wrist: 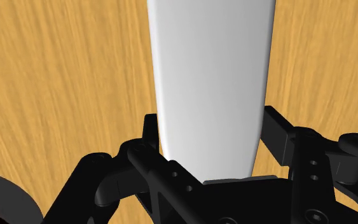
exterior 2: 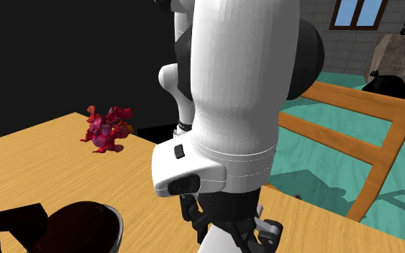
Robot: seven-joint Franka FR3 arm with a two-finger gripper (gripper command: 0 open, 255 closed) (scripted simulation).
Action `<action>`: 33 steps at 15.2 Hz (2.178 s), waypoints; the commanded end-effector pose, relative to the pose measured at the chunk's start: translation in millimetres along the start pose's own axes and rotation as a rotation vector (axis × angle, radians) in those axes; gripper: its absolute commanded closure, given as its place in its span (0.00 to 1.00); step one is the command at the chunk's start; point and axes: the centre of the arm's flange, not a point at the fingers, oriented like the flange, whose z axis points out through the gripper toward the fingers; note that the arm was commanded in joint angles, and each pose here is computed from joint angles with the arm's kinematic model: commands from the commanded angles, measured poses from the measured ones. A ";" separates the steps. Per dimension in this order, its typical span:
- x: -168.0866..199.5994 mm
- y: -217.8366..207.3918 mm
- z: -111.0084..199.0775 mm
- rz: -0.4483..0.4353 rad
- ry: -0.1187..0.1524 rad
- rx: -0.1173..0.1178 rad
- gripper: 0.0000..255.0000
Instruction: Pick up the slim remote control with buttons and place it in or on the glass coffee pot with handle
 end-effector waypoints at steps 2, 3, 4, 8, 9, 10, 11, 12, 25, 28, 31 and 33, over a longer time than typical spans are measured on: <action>-0.2 0.0 -15.9 0.000 0.000 0.000 1.00; -0.2 0.1 -21.2 0.000 0.000 0.000 1.00; -0.3 0.1 -26.5 0.000 0.000 0.000 1.00; -0.4 0.3 -47.6 0.000 0.000 0.000 1.00; -0.5 0.3 -52.9 0.000 0.000 0.000 1.00; -0.5 0.4 -58.2 0.000 0.000 0.000 1.00; -0.5 0.4 -63.4 0.000 0.000 0.000 1.00; -0.6 0.5 -68.7 0.000 0.000 0.000 1.00; -1.1 1.0 -137.4 0.000 0.000 0.000 1.00; -1.2 1.1 -153.2 0.000 0.000 0.000 1.00; -1.4 1.2 -169.0 0.000 0.000 0.000 1.00; 5.0 12.8 -173.6 0.000 0.000 0.000 1.00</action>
